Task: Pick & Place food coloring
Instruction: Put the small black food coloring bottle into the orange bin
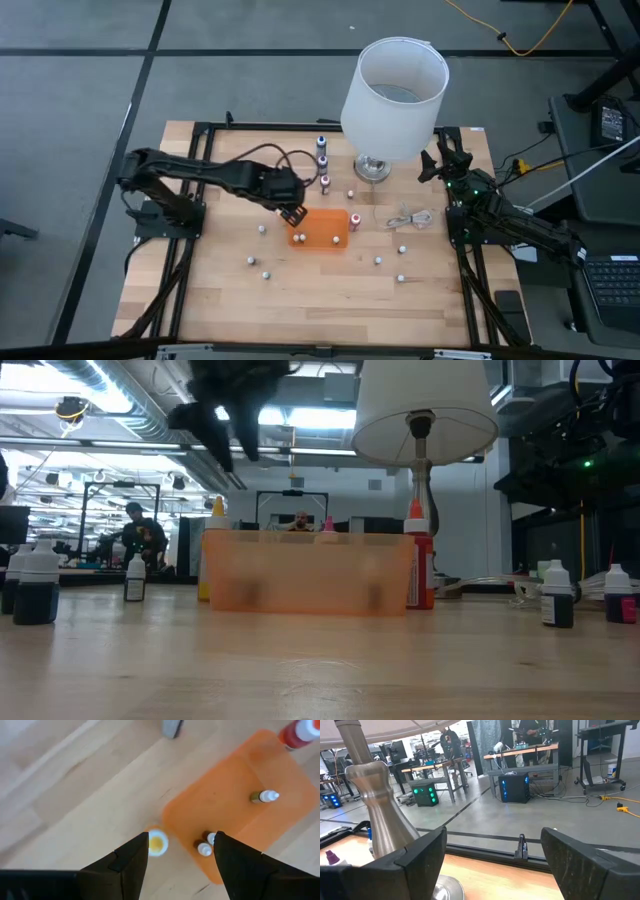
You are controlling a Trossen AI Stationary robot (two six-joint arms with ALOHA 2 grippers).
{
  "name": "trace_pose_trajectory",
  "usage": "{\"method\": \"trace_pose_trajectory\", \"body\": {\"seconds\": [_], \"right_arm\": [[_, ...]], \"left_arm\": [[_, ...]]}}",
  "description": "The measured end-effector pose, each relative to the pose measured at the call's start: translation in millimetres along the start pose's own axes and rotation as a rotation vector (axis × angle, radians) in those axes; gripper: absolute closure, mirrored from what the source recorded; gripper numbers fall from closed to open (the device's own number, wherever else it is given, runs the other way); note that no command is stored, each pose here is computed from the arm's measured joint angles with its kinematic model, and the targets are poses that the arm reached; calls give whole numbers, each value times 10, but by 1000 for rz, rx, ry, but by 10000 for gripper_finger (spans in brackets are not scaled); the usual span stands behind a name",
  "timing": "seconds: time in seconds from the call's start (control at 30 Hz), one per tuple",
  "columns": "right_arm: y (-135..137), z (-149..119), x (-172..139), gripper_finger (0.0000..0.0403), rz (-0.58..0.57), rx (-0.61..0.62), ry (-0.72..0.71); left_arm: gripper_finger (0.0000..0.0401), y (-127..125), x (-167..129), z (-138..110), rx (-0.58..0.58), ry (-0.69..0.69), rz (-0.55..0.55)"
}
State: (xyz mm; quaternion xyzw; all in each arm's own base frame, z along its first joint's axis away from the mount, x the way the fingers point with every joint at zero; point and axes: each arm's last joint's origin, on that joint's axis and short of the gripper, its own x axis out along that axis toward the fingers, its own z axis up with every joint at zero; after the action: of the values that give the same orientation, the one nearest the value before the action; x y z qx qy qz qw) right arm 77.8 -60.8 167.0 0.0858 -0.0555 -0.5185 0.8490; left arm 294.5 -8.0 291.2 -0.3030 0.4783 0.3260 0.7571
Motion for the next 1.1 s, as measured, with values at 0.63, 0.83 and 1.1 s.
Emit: {"method": "trace_pose_trajectory", "body": {"seconds": [0.63,0.83,1.1], "right_arm": [[0,0,0,79,0,0,0],[0,0,0,79,0,0,0],[0,0,0,79,0,0,-1]], "left_arm": [[189,284,378,-674,-146,214,3],[189,265,580,-736,-132,216,4],[189,329,720,-791,-113,192,69]]}}
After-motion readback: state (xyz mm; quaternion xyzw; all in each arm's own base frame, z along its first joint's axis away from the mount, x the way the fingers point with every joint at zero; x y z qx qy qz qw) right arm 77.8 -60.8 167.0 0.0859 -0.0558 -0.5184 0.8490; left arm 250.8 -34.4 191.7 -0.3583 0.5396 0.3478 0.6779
